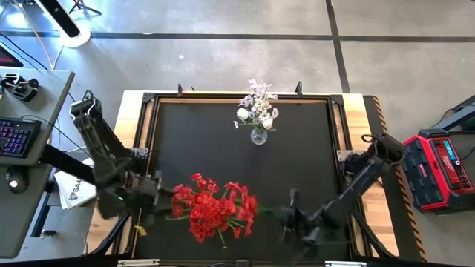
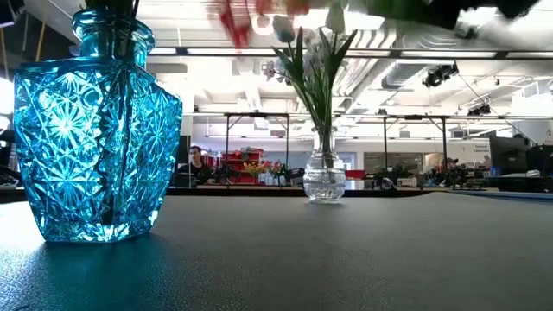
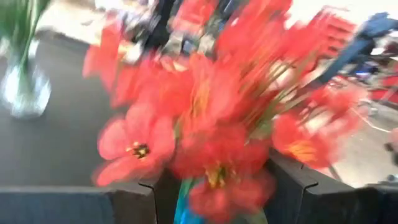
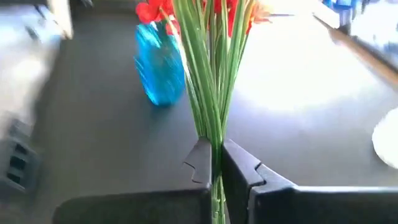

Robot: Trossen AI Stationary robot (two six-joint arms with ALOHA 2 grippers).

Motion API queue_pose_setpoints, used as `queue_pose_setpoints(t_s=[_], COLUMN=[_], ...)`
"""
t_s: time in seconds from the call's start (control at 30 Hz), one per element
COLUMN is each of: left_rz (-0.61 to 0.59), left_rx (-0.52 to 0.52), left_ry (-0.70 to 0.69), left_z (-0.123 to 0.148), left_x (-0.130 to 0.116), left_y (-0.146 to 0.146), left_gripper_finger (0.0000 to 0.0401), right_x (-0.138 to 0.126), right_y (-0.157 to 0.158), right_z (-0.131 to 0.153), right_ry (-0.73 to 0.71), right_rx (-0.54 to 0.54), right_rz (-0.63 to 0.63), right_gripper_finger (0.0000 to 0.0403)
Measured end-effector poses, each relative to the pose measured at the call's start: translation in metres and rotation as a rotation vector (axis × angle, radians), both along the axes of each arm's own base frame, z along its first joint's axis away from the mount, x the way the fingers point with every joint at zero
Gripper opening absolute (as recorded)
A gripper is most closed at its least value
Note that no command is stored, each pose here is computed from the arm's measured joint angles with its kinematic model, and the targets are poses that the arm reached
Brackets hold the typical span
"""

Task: Sort flowers into vase by color
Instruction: Put the red flowers into the blue vase

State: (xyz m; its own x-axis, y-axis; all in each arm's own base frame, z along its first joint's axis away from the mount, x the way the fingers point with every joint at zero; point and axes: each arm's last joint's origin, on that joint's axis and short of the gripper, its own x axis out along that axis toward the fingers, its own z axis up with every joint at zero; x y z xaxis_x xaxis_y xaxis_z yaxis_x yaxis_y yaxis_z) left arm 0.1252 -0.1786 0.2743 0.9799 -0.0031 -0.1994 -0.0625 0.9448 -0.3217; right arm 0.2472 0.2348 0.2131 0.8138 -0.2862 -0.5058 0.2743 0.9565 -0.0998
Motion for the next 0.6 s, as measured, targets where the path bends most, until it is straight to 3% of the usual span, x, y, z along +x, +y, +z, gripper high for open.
queue_pose_setpoints(t_s=[0.13,0.27,0.43,0.6], left_rz=[-0.030,-0.051,-0.225,-0.303], left_rx=[0.137,0.352,0.584,0.664], left_ry=[-0.110,-0.228,-0.471,-0.603], left_z=[0.051,0.088,0.100,0.091], left_x=[-0.012,-0.009,0.012,0.036], left_y=[0.004,0.000,-0.020,-0.034], left_gripper_finger=[0.0167,0.0167,0.0167,0.0167], right_x=[-0.013,-0.025,-0.036,-0.042], right_y=[0.025,0.037,0.042,0.040], right_z=[0.012,0.039,0.087,0.130], right_ry=[-0.140,-0.248,-0.379,-0.622], right_rx=[-0.085,-0.167,-0.229,-0.284], right_rz=[0.072,0.137,0.328,0.651], right_gripper_finger=[0.0001,0.0000,0.0000,0.0000])
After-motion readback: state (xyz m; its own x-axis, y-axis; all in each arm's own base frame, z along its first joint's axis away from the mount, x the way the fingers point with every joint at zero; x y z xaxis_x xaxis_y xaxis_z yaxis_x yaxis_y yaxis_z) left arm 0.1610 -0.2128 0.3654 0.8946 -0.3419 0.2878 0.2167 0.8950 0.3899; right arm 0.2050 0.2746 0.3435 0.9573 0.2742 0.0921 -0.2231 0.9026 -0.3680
